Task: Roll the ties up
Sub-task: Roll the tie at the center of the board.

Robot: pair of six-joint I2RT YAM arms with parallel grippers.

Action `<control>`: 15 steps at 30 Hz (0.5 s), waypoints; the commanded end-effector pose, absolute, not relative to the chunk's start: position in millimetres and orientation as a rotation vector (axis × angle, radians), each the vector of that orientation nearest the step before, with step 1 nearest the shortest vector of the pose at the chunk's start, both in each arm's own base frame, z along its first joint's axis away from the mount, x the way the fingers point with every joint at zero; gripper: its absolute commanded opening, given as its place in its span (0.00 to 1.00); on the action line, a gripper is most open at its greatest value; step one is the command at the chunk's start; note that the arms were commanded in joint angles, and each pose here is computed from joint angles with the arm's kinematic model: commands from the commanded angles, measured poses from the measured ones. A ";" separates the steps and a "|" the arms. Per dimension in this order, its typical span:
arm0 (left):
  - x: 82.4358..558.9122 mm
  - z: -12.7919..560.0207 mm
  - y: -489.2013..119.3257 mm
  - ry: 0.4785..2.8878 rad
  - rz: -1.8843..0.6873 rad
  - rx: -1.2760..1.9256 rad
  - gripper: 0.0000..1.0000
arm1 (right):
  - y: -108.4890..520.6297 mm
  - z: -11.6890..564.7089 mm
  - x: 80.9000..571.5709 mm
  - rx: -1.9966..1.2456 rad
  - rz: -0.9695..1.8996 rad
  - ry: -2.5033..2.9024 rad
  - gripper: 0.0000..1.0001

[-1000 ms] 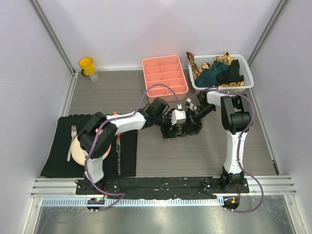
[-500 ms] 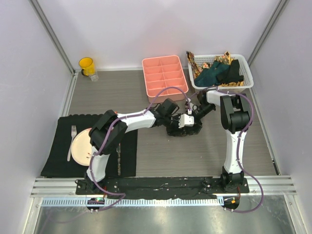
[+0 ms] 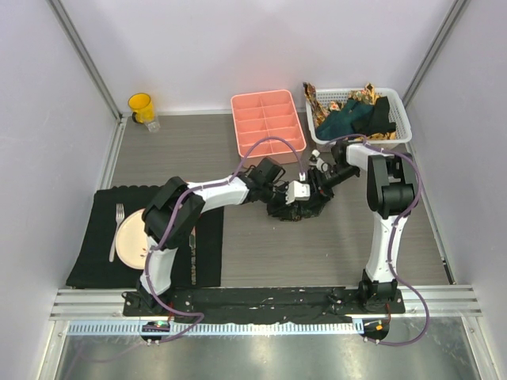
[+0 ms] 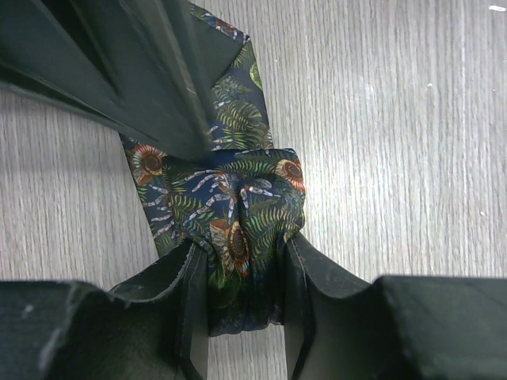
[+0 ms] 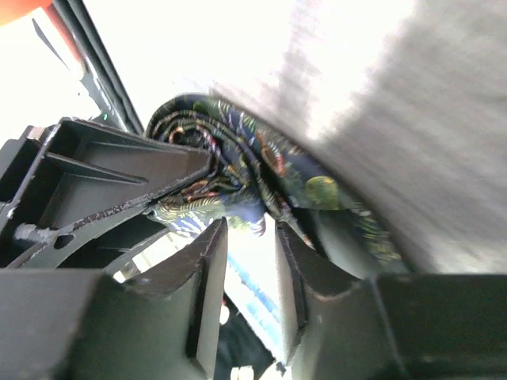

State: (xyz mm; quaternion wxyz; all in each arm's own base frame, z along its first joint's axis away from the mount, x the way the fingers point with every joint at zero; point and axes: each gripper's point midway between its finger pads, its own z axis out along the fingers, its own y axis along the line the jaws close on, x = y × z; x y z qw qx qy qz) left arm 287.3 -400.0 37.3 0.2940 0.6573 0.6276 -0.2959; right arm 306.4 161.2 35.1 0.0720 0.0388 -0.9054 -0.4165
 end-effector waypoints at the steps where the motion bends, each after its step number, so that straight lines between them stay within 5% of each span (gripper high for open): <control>1: 264.0 3.5 -369.0 1.826 -0.851 1.802 0.06 | 162.4 42.7 333.1 0.135 -1.303 -2.859 0.33; 8: 291.2 31.7 -375.3 1.864 -0.855 1.613 0.08 | 133.7 -16.6 310.7 0.128 -0.978 -2.887 0.20; 15: 309.2 57.3 -376.9 1.935 -0.807 1.473 0.09 | 122.3 -32.4 301.7 0.157 -0.869 -2.894 0.19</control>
